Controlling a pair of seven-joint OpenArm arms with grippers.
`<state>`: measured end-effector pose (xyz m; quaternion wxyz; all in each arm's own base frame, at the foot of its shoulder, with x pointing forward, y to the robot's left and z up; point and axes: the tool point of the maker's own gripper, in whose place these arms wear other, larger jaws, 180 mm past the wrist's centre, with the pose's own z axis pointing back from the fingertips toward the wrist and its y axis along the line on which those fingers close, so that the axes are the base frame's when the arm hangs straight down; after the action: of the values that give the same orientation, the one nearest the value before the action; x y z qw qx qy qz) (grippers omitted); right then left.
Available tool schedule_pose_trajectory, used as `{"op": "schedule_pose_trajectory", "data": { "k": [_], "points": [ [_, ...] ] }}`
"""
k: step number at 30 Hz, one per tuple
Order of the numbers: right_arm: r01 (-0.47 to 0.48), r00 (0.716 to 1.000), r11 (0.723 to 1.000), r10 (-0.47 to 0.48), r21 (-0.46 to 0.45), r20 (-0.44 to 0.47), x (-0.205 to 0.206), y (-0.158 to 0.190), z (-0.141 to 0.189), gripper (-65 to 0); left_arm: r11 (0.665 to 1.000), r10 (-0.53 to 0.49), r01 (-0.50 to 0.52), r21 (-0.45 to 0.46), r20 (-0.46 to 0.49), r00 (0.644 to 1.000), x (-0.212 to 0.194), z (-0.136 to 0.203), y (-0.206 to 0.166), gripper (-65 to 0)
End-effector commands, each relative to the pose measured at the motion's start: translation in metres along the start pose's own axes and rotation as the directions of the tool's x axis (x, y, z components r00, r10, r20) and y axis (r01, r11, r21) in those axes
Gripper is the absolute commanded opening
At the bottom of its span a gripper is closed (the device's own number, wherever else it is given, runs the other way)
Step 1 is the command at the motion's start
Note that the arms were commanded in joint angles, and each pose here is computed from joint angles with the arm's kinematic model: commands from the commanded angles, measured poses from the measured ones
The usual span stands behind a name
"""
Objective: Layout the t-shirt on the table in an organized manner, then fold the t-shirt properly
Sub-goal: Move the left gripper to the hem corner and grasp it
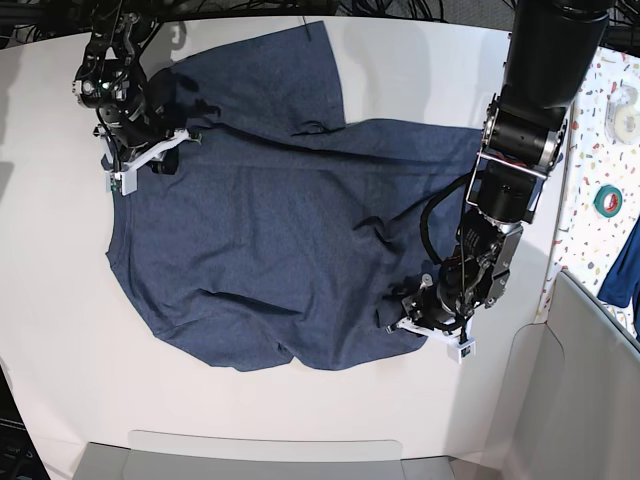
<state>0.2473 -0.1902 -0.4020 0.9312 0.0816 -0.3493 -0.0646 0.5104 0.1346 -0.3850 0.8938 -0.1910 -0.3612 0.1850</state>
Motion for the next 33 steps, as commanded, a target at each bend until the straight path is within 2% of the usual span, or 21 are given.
{"op": "schedule_pose_trajectory", "data": {
  "k": [1, 3, 6, 9, 11, 17, 23, 31, 33],
  "points": [
    [-0.027, 0.992, 0.998, 0.019, -0.061, -0.127, -0.029, -0.017, 0.004, -59.7, 1.000, -0.007, 0.008, -0.009, 0.062, 0.998, 0.031, 0.006, -0.005, -54.5],
    [-0.045, 0.989, 0.996, 0.034, -0.074, -0.141, -0.033, -0.024, 0.008, -59.7, 1.000, 0.002, -0.003, 0.016, 0.065, 0.998, 0.029, 0.004, 0.006, -54.5],
    [-0.066, 0.986, 0.993, 0.051, -0.094, -0.158, -0.037, -0.035, 0.012, -59.7, 0.999, 0.012, -0.018, 0.050, 0.121, 0.993, 0.044, 0.005, 0.019, -54.5],
    [-0.088, 0.981, 0.990, 0.068, -0.109, -0.179, -0.043, -0.045, 0.018, -63.0, 0.996, 0.021, -0.035, 0.086, 0.157, 0.987, 0.046, 0.004, 0.034, -54.5],
    [-0.095, 0.979, 0.989, 0.072, -0.113, -0.189, -0.046, -0.048, 0.019, -65.0, 0.995, 0.019, -0.037, 0.096, 0.186, 0.982, 0.049, 0.005, 0.038, -54.5],
    [-0.096, 0.977, 0.989, 0.072, -0.113, -0.200, -0.051, -0.048, 0.021, -65.0, 0.987, 0.021, -0.063, 0.150, 0.267, 0.963, 0.054, 0.006, 0.061, -54.5],
    [-0.096, 0.977, 0.989, 0.072, -0.112, -0.202, -0.052, -0.048, 0.021, -65.0, 0.983, 0.007, -0.075, 0.167, 0.373, 0.928, 0.071, 0.012, 0.069, -54.5],
    [-0.094, 0.976, 0.990, 0.070, -0.109, -0.208, -0.055, -0.047, 0.021, -65.0, 0.989, -0.007, -0.070, 0.128, 0.520, 0.854, 0.110, 0.025, 0.047, -54.2],
    [-0.094, 0.976, 0.990, 0.070, -0.109, -0.208, -0.055, -0.047, 0.021, -65.0, 0.991, -0.006, -0.068, 0.113, 0.552, 0.834, 0.121, 0.028, 0.038, -52.1]
  ]
}}
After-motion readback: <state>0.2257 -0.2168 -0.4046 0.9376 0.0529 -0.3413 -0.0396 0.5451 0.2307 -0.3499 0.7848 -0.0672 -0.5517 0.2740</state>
